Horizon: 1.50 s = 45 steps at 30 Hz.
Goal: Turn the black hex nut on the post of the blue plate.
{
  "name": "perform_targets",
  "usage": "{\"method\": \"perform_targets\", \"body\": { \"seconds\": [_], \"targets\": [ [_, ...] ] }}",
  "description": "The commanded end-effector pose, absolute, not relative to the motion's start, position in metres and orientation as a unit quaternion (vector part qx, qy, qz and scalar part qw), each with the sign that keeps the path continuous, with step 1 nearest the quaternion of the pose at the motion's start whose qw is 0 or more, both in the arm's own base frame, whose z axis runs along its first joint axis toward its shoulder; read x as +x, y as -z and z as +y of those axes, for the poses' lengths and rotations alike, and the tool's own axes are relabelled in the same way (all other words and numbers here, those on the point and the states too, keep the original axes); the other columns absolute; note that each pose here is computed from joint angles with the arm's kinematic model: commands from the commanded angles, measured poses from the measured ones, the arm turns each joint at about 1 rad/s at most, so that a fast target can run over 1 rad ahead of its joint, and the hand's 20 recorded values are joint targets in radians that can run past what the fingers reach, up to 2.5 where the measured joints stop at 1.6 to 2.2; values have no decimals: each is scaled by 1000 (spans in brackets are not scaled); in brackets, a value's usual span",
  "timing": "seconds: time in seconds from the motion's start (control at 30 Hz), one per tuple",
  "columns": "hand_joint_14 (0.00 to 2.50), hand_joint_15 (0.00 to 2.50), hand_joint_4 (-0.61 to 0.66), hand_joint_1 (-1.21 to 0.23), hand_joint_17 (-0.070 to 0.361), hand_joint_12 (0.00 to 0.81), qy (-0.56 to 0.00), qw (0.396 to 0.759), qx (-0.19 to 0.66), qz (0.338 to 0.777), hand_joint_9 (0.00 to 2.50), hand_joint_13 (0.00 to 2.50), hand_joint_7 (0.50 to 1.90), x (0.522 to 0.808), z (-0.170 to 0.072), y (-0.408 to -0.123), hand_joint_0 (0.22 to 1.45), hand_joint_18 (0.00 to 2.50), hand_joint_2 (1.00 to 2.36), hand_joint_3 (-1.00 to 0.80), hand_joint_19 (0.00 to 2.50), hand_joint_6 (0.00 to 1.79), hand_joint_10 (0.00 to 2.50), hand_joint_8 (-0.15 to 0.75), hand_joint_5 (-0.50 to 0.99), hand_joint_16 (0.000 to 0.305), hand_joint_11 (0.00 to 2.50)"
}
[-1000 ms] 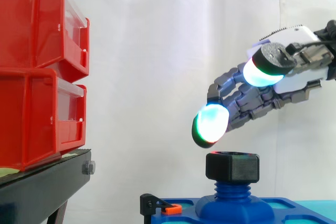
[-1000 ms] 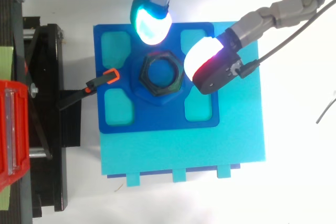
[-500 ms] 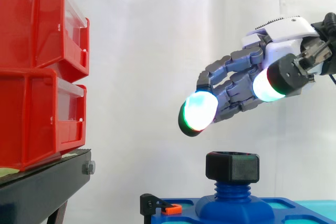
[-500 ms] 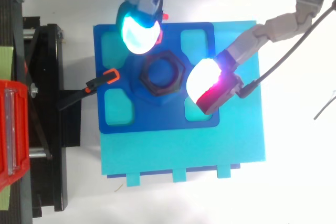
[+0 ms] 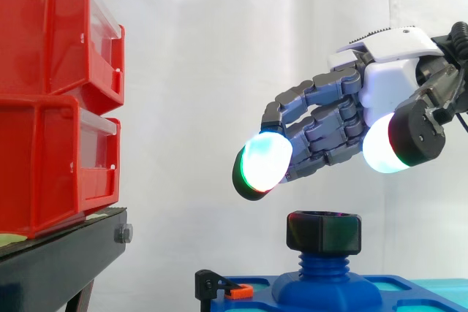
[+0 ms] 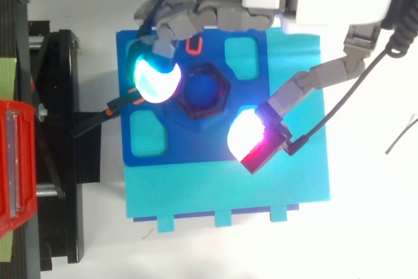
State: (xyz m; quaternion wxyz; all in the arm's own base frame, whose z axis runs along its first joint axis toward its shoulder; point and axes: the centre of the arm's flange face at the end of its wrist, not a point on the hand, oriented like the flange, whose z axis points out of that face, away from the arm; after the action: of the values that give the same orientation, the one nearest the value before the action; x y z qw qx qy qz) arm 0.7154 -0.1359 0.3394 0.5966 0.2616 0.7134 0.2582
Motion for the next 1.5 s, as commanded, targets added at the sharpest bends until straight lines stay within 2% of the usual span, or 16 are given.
{"method": "perform_targets", "body": {
  "seconds": [0.0,0.27,0.37,0.43,0.6,0.83,1.47],
  "targets": [
    [0,0,116,-962,90,319,-259,592,261,717,160,32,843,715,-131,-338,446,0,1000,-500,0,503,3,210,-262,40,131],
    [0,0,126,-884,93,324,-259,583,265,723,161,31,841,716,-130,-330,438,0,1000,-500,0,503,4,218,-260,41,136],
    [0,0,132,-808,95,328,-262,581,271,721,162,29,839,716,-131,-330,432,0,1000,-500,0,502,4,225,-259,42,137],
    [0,0,158,-681,99,339,-262,578,273,723,159,27,873,715,-131,-329,416,0,1000,-500,0,503,5,237,-252,44,141],
    [0,0,175,-582,102,343,-260,576,275,725,114,0,926,714,-133,-328,412,0,1000,-500,0,502,5,240,-248,45,167],
    [0,0,180,-469,103,345,-259,571,277,728,106,0,926,711,-138,-328,414,0,1000,-500,0,502,6,245,-247,46,156],
    [0,0,181,-443,102,343,-260,567,273,732,107,0,925,705,-157,-327,423,0,1000,-500,0,503,5,245,-245,45,161]
  ]
}}
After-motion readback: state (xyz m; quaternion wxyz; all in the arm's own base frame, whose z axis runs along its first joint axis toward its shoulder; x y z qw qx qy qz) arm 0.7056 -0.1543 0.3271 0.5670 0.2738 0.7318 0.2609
